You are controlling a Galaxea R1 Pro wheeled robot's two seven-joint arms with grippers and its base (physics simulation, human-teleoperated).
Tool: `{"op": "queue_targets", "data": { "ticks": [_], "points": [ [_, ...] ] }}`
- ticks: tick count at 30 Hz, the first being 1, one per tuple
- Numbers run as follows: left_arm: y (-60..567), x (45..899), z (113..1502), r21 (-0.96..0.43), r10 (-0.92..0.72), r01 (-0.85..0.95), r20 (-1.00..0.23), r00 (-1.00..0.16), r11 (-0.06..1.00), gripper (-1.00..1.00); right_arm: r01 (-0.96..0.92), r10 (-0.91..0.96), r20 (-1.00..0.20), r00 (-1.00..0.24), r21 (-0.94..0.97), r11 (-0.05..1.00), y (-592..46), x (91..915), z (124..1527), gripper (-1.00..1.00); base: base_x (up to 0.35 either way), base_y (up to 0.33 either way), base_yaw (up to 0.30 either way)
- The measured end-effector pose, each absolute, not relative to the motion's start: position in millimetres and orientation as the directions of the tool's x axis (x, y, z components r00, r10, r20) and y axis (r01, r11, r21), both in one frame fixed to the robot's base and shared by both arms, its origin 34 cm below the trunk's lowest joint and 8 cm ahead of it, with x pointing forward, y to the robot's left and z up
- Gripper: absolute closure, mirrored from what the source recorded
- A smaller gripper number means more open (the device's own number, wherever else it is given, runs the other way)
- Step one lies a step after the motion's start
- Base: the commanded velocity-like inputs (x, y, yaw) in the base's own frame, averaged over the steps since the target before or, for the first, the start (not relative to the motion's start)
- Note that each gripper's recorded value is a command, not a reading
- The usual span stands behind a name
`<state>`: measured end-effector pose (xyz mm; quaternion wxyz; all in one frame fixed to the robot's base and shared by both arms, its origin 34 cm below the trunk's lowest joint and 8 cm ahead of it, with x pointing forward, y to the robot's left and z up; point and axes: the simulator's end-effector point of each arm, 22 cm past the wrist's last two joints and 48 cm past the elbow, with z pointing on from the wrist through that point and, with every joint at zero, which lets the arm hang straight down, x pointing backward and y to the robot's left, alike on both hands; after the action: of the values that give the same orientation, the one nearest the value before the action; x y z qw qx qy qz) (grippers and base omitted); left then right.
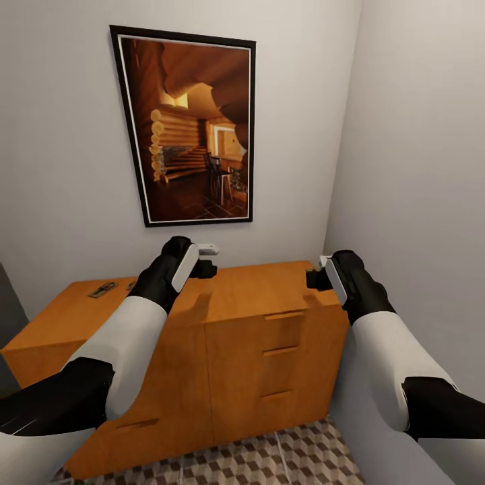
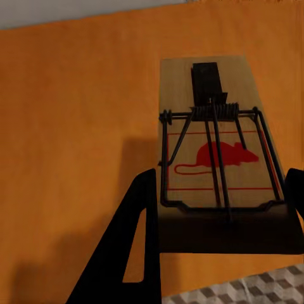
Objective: Take the four mousetraps from the cabinet in the bathroom and place them on the bathroom floor. Make sure all four end up on the same floor surface, and ensure that at least two of them are either under or directly next to the same bathroom sink.
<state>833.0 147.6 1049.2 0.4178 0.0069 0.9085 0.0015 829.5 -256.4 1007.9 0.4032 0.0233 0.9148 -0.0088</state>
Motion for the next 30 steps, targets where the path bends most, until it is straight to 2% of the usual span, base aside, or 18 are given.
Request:
{"op": "queue_targets", "data": {
  "ticks": [8, 30],
  "points": [
    [147, 834, 1052, 0.008, 0.013, 0.011, -0.764, -0.645, 1.000, 1.00, 0.049, 0.036, -0.737, -0.675, 0.003, 0.999, -256, 830, 1007, 1.00, -0.151, 0.008, 0.000],
    [148, 835, 1063, 0.006, 0.010, 0.009, -0.783, -0.622, 1.000, 1.00, 0.045, 0.036, -0.716, -0.697, 0.006, 0.999, -254, 828, 995, 1.00, -0.332, 0.010, 0.000]
  ]
}}
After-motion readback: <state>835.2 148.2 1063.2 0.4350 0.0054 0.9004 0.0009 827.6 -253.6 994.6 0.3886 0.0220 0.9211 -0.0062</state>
